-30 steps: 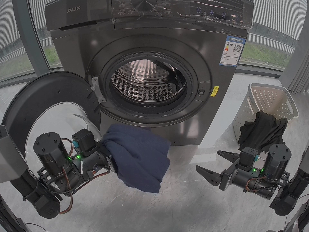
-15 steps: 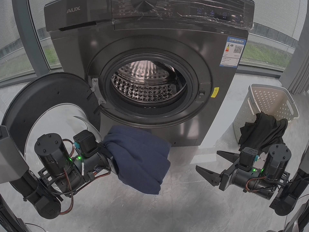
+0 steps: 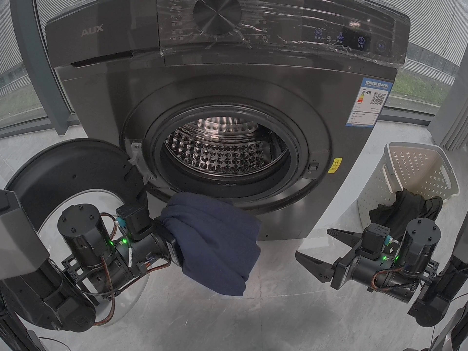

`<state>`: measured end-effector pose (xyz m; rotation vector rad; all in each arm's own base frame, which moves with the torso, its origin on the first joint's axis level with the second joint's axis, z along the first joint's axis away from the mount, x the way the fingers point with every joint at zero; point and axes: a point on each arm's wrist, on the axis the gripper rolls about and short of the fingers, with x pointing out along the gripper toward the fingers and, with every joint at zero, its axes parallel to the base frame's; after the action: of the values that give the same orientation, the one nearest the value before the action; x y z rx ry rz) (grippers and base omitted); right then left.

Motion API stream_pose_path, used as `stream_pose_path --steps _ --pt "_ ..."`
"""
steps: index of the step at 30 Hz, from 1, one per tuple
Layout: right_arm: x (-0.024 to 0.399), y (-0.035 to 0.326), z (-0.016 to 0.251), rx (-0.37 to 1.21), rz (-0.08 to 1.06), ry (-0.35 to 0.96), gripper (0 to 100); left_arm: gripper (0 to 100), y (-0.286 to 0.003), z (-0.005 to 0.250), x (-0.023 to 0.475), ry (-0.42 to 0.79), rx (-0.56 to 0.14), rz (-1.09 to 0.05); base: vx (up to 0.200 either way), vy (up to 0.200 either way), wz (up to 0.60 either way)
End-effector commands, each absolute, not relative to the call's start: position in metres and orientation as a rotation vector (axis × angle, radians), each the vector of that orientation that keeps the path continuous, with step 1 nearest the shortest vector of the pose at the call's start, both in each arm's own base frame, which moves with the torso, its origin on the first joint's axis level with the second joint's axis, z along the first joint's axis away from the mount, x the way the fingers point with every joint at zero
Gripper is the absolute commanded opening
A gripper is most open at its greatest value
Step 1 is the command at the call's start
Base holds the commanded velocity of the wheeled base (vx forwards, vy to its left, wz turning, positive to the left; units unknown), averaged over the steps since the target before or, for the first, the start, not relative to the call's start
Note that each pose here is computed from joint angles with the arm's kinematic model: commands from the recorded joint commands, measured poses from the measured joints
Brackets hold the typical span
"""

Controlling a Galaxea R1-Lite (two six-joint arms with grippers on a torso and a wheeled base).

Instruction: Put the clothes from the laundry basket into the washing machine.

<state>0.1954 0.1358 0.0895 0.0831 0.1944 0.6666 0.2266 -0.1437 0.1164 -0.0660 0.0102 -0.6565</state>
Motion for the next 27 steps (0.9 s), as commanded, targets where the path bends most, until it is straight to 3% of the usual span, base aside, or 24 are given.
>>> stream_pose_path --steps 1,11,17,22,27 --pt "0.196 0.136 0.089 0.083 0.667 0.198 100 0 -0.146 0.114 0.227 0.014 -0.065 -0.664 0.000 0.000 0.00" --pt "0.195 0.136 0.089 0.082 0.668 0.198 100 0 -0.151 0.114 0.224 0.017 -0.066 -0.679 0.000 0.000 0.00" --pt "0.195 0.136 0.089 0.082 0.670 0.198 100 0 -0.161 0.113 0.214 0.026 -0.067 -0.728 0.200 0.000 0.00" --pt "0.187 0.146 0.090 0.080 0.719 0.196 100 0 -0.177 0.110 0.204 0.042 -0.079 -0.797 0.000 0.000 0.00" --pt "0.183 0.150 0.089 0.078 0.739 0.201 100 0 -0.184 0.099 0.220 0.061 -0.068 -0.770 0.000 0.000 0.00"
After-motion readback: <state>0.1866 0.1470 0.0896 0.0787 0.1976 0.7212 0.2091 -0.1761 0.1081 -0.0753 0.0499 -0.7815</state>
